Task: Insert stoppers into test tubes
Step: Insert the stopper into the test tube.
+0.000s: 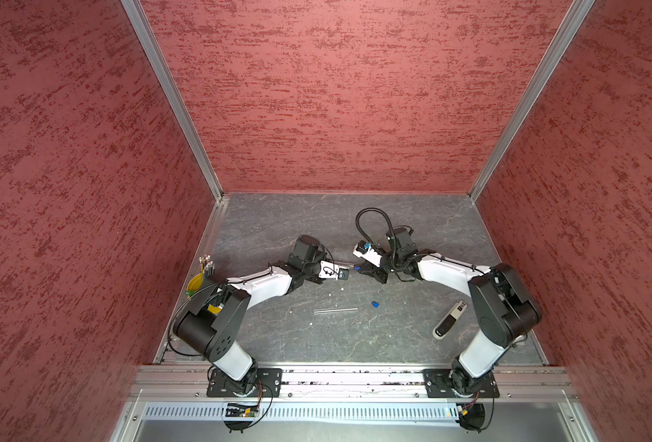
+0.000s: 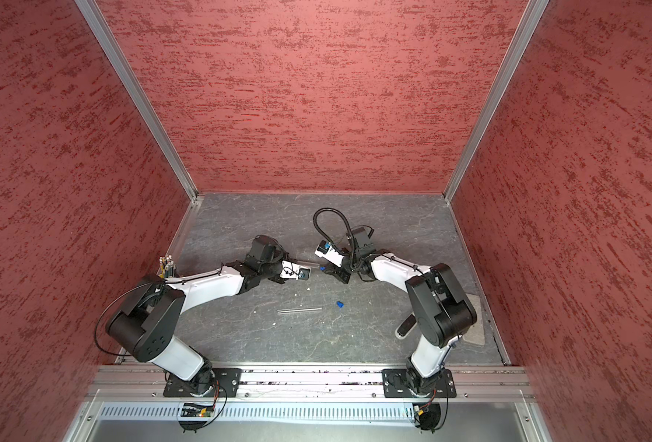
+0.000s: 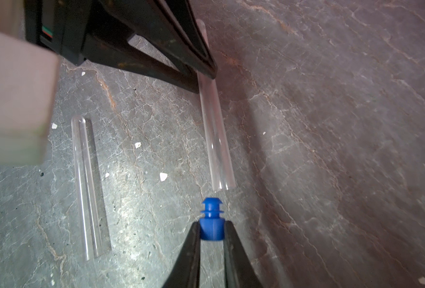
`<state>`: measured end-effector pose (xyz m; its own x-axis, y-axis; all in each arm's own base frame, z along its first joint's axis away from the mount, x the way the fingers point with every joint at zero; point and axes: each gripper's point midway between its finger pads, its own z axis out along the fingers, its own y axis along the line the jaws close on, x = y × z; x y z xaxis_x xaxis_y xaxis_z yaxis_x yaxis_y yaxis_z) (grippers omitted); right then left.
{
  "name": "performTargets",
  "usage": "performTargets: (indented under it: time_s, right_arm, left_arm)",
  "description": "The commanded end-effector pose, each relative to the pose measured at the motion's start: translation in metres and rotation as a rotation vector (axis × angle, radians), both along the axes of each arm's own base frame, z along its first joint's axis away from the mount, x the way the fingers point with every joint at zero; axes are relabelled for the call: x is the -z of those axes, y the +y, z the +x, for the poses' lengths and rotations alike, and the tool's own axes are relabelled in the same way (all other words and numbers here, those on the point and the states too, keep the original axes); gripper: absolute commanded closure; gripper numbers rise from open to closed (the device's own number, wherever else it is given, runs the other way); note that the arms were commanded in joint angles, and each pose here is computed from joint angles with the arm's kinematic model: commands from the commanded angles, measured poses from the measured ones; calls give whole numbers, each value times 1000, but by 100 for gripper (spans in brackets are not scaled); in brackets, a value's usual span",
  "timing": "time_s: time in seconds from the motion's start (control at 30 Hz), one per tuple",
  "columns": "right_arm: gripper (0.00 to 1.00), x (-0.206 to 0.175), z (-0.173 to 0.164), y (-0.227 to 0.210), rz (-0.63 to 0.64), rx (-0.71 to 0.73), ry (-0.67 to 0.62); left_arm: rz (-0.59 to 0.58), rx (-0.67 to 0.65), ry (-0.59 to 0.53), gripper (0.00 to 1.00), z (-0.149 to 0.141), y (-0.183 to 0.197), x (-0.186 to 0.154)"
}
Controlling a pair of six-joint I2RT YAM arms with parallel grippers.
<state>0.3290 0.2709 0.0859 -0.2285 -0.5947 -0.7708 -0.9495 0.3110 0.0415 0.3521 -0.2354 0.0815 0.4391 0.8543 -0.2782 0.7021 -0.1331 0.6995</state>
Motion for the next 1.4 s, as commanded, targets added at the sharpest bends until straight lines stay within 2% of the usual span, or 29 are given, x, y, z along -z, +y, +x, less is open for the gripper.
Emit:
performTargets:
  time_s: [0.0, 1.37]
  right_arm:
    - [81, -10, 6, 10, 35, -19, -17]
    - [81, 1, 15, 5, -21, 11, -21]
  left_arm:
    - [-15, 24, -25, 82, -2, -5, -8]
    - [-20, 20, -39, 83, -2, -3, -9]
